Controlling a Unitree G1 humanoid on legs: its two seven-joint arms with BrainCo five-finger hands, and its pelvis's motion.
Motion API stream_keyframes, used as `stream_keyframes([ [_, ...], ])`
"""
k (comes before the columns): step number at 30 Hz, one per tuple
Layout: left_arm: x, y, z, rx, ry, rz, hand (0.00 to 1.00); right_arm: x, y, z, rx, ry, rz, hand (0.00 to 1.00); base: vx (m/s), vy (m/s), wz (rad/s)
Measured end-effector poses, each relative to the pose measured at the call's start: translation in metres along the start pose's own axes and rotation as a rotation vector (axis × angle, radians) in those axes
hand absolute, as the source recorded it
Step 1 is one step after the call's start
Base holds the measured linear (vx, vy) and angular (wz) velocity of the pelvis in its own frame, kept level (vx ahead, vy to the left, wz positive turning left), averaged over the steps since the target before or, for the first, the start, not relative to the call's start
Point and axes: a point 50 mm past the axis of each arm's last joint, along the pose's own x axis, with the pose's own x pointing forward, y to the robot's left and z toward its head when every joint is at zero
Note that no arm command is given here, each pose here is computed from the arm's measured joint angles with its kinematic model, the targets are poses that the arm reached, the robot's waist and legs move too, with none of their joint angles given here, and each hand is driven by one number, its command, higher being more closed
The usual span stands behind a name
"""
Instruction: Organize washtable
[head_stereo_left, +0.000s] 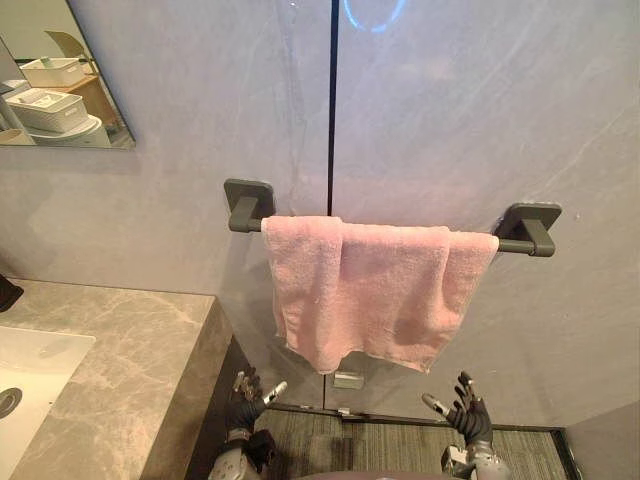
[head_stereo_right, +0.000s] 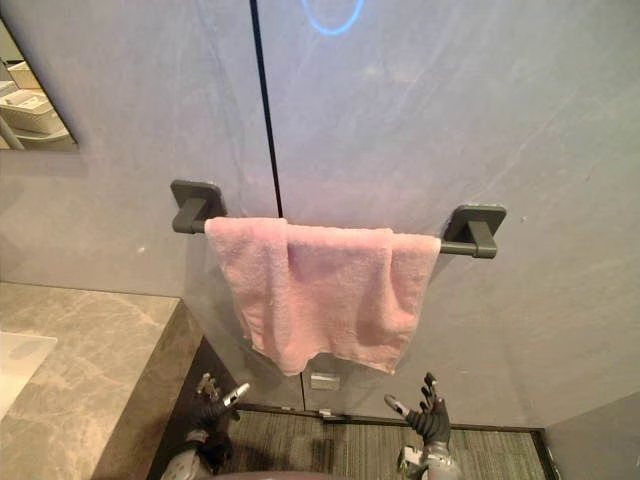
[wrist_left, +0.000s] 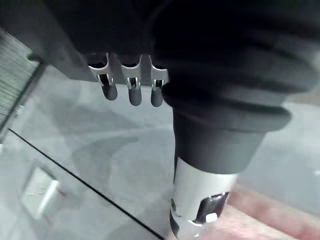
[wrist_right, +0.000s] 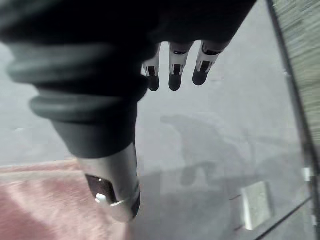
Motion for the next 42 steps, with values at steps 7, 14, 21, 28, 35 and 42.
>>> stream_keyframes([
  [7, -0.001, 0.012, -0.037, 0.080, 0.195, 0.039, 0.00, 0.001, -0.005, -0.043, -0.008, 0.224, -0.015, 0.00, -0.02, -0.023, 0.00],
  [14, 0.007, 0.023, -0.043, 0.180, 0.254, 0.071, 0.00, 0.008, -0.010, -0.055, 0.020, 0.308, -0.046, 0.00, -0.04, -0.021, -0.03],
  [21, 0.011, 0.030, -0.046, 0.226, 0.296, 0.086, 0.00, 0.017, -0.010, -0.054, 0.013, 0.330, -0.045, 0.00, -0.01, -0.004, 0.00],
  [28, 0.015, 0.031, -0.045, 0.252, 0.309, 0.090, 0.00, 0.023, -0.005, -0.053, 0.007, 0.350, -0.032, 0.00, -0.02, -0.001, 0.00],
  [35, 0.021, 0.030, -0.043, 0.267, 0.311, 0.086, 0.00, 0.027, -0.005, -0.051, 0.003, 0.353, -0.030, 0.00, -0.03, -0.012, 0.00],
  [42, 0.034, 0.035, -0.024, 0.275, 0.259, 0.120, 0.00, 0.037, 0.009, -0.036, 0.002, 0.291, 0.012, 0.00, -0.05, -0.018, -0.21],
])
